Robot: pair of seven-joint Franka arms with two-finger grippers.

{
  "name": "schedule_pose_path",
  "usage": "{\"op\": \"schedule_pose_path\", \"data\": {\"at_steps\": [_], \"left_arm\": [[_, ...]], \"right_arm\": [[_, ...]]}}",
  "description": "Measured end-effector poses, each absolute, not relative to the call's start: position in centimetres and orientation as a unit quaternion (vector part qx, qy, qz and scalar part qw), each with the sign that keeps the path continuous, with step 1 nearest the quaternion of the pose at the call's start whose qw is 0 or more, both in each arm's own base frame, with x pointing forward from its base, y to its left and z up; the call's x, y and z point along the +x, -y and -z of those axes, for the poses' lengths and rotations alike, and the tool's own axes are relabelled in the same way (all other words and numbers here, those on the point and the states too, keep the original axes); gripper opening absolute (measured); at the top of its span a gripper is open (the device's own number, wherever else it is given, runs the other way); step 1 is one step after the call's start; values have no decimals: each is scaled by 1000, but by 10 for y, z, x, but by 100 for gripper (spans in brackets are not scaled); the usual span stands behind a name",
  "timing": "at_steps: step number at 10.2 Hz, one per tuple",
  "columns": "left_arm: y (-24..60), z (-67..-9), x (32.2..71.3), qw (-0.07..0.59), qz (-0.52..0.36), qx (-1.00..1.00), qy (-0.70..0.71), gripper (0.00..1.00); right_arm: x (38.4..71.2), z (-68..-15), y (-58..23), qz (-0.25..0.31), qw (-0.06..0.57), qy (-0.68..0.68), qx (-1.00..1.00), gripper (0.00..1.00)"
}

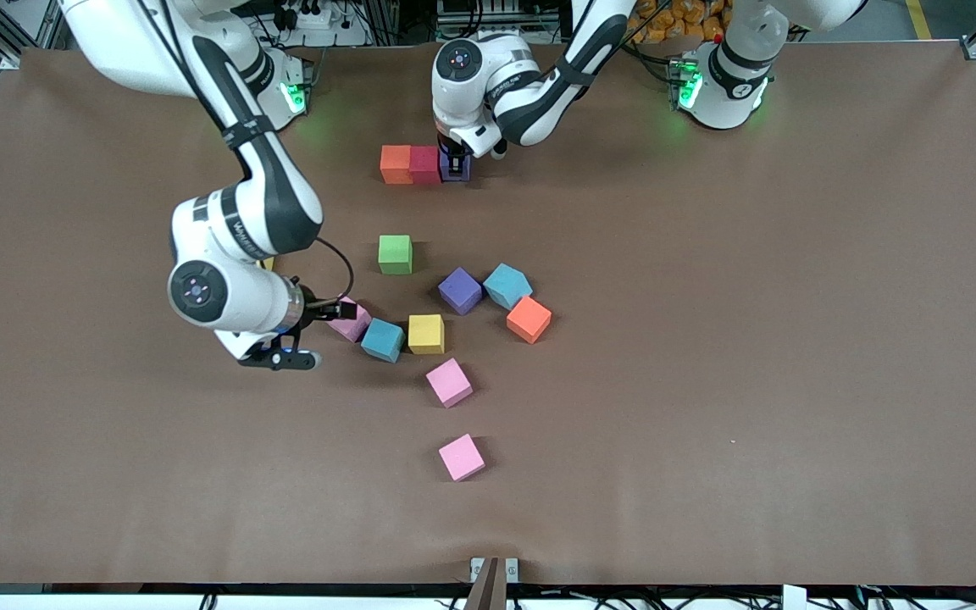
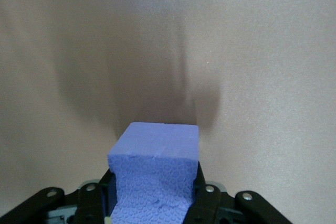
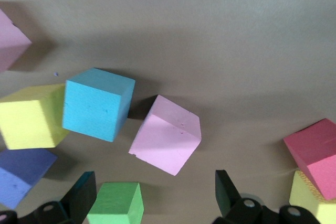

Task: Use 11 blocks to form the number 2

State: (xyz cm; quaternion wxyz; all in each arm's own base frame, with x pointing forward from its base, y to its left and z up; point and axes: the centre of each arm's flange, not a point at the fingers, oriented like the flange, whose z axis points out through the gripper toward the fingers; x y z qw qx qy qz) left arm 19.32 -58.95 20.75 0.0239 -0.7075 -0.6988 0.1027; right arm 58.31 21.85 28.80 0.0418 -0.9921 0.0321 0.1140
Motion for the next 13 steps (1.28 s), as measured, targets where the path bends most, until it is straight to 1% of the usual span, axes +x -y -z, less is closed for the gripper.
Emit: {"op": "schedule_pose_path", "data": {"at_steps": [2,4,8,9,10,11,12,13], "left_arm": [[590,-207,194,23,-103,-707,699,55],[590,-207,194,23,-103,-707,699,55],[591,-207,195,22,-104,-707,700,55],[592,-207,195,22,-105,-706,700,55],[592,-206,195,22,-105,-706,700,65],[592,-205,196,22,-106,-706,700,81],[592,-203,196,22,-106,-705,701,95],[593,-202,196,22,-106,-705,701,100]], "right_arm": [[569,-261,-209,-106,39,-31,-993,100],[569,-261,-201,-103,38,-37,-993,100],[577,-303,-175,-86,47,-58,-994,100],[579,-322,-171,-72,51,-65,-994,100],[581,-349,-166,-49,44,-73,-995,100],[580,-374,-158,-27,22,-78,-996,100],[582,-384,-151,-16,10,-78,-997,100],[589,-378,-150,-16,5,-76,-997,100]]}}
